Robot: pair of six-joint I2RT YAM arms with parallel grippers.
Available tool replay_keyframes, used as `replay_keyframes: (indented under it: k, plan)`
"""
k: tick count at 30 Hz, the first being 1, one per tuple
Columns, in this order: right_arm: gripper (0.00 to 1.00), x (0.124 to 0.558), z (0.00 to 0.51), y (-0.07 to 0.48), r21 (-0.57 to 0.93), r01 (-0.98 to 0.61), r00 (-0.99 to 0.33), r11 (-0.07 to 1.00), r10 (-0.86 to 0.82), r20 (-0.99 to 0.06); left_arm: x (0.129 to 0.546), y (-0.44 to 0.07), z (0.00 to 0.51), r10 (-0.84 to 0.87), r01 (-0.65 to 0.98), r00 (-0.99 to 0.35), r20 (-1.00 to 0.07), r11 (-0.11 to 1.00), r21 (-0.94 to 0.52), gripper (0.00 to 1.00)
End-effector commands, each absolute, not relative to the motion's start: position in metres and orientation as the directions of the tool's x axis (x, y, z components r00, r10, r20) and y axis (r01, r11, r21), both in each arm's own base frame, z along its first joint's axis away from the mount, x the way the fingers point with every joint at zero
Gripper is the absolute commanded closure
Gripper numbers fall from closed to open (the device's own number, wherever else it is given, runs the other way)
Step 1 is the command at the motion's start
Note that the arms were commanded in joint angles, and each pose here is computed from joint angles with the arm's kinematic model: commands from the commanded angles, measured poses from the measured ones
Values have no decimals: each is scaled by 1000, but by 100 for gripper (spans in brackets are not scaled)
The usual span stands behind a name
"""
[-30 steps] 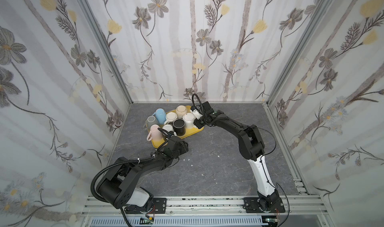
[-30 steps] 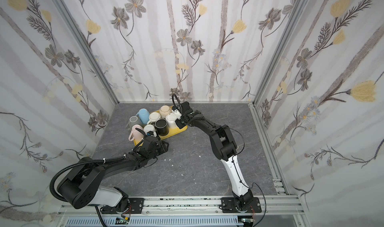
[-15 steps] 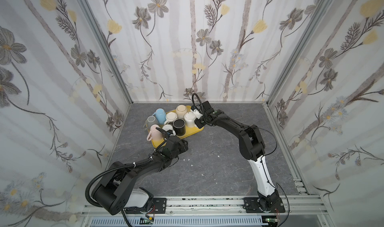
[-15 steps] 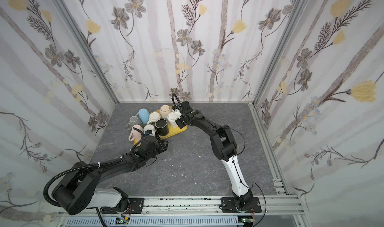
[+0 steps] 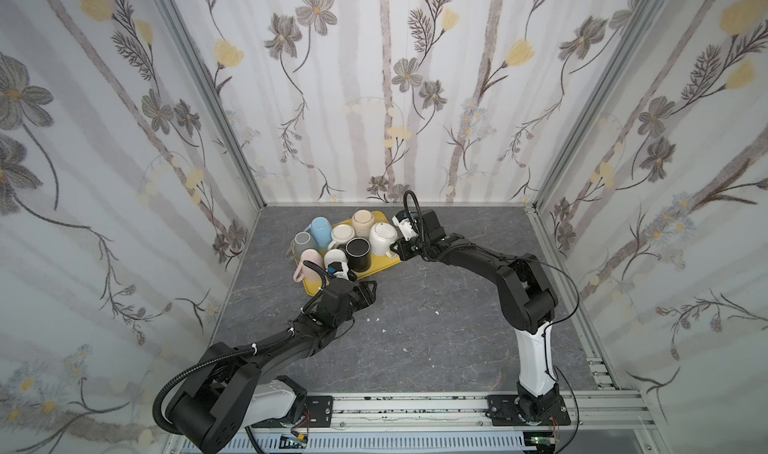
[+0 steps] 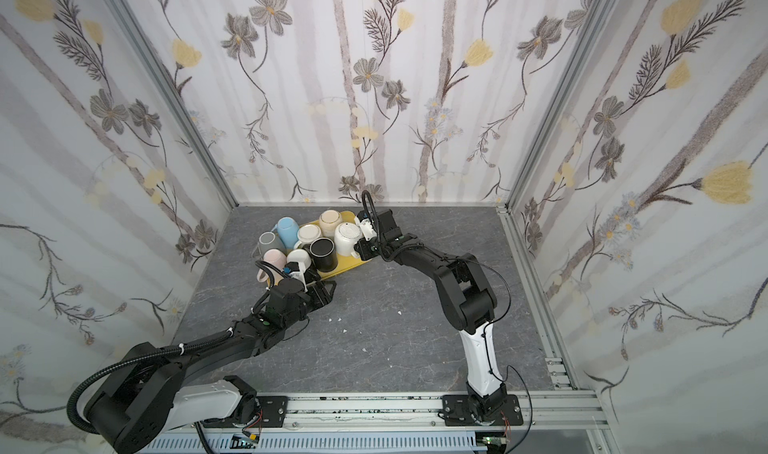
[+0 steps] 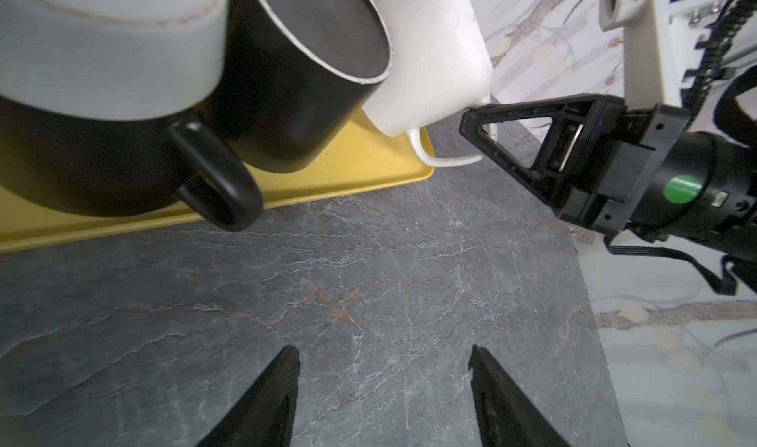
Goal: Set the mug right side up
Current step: 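Lift and turn the white mug with the right gripper while left gripper approaches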
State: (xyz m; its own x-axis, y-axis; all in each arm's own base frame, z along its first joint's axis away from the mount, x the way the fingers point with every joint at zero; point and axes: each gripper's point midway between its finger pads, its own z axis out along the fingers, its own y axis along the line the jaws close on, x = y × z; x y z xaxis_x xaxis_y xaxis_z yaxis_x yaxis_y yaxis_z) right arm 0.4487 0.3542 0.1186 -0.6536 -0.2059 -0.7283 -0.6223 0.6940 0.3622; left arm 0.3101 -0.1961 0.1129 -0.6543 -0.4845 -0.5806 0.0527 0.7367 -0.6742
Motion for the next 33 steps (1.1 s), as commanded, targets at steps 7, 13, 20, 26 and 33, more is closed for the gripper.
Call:
replay_keyframes:
  k: [7, 13, 20, 26, 33]
  plan:
    - [100, 460, 209, 353, 591, -649, -596, 479, 163, -787, 330, -235, 150, -541, 187, -674, -504, 534, -824, 35]
    - [100, 450, 232, 341, 634, -653, -594, 415, 238, -768, 345, -245, 175, -587, 259, -684, -433, 360, -896, 42]
    - [100, 419, 272, 337, 674, -685, -606, 277, 297, -738, 363, -248, 209, -612, 323, -657, -440, 299, -898, 41]
    - [100, 398, 292, 330, 693, -692, -615, 203, 336, -713, 370, -241, 234, -631, 367, -632, -450, 268, -891, 39]
    - [100, 374, 306, 340, 693, -708, -628, 134, 329, -705, 370, -247, 262, -624, 435, -632, -458, 203, -877, 43]
